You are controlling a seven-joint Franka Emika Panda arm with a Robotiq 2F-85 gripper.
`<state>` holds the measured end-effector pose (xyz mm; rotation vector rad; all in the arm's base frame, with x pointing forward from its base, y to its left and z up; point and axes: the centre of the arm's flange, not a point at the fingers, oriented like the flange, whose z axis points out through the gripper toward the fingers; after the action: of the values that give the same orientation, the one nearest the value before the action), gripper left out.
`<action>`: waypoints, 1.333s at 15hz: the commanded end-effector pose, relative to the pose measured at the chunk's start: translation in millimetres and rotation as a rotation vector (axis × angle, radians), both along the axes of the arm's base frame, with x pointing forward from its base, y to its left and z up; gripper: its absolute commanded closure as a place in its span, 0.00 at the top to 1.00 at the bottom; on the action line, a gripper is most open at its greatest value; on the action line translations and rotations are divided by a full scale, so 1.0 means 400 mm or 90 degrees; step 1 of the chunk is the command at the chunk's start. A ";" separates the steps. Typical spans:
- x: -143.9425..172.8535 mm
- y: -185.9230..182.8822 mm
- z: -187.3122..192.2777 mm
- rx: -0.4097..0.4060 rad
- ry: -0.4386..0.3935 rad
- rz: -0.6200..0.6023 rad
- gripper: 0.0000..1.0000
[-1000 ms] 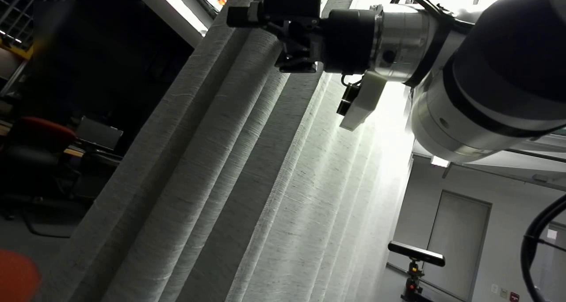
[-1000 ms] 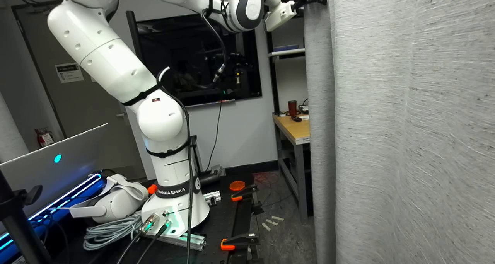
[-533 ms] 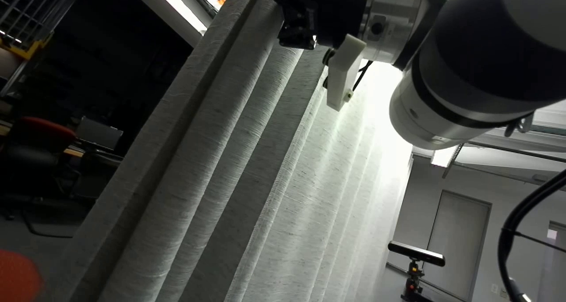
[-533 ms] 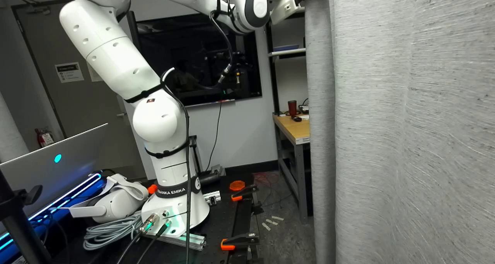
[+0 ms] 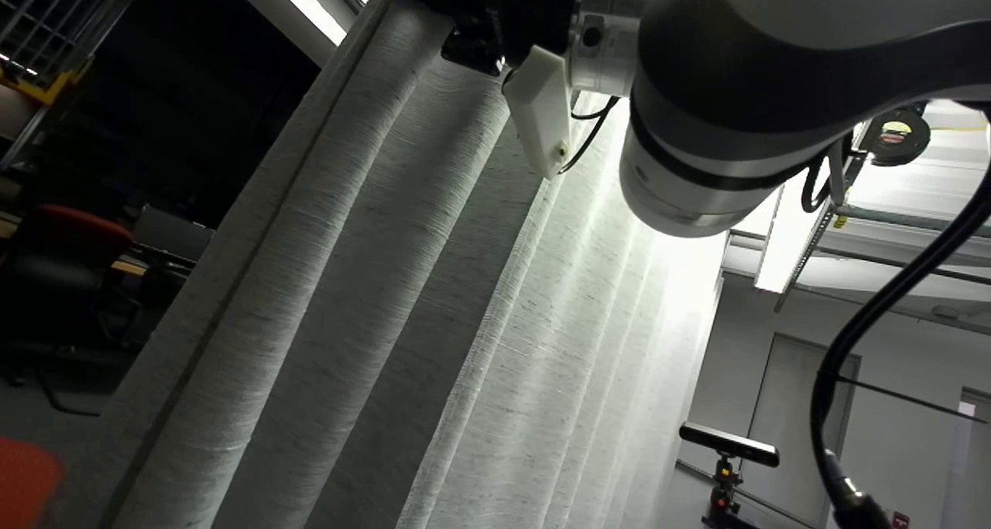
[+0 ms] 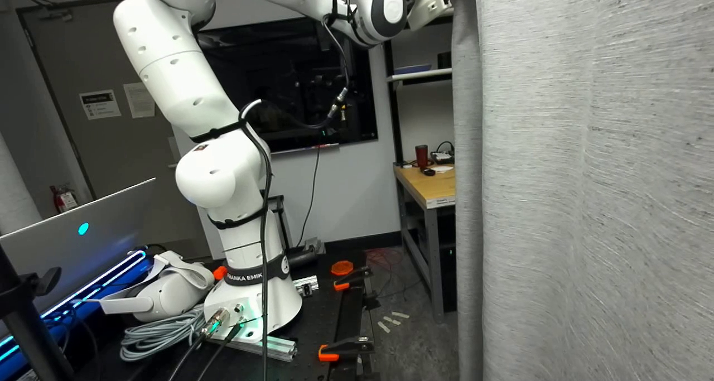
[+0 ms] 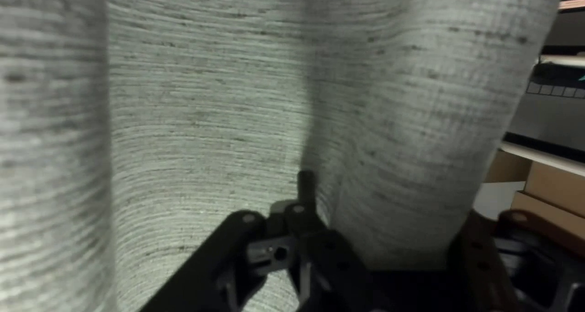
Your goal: Slide the curtain to the right
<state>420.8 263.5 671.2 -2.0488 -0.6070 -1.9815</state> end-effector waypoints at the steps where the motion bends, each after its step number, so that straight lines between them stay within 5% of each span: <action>1: 0.041 0.028 0.025 0.013 -0.028 -0.026 0.20; 4: 0.060 -0.005 0.047 0.017 -0.038 -0.054 0.01; 11: 0.199 -0.188 0.079 0.012 -0.025 -0.169 0.01; 20: 0.398 -0.735 0.150 0.028 0.019 -0.442 0.01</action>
<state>530.7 9.3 720.7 -2.3891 0.0161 -2.2721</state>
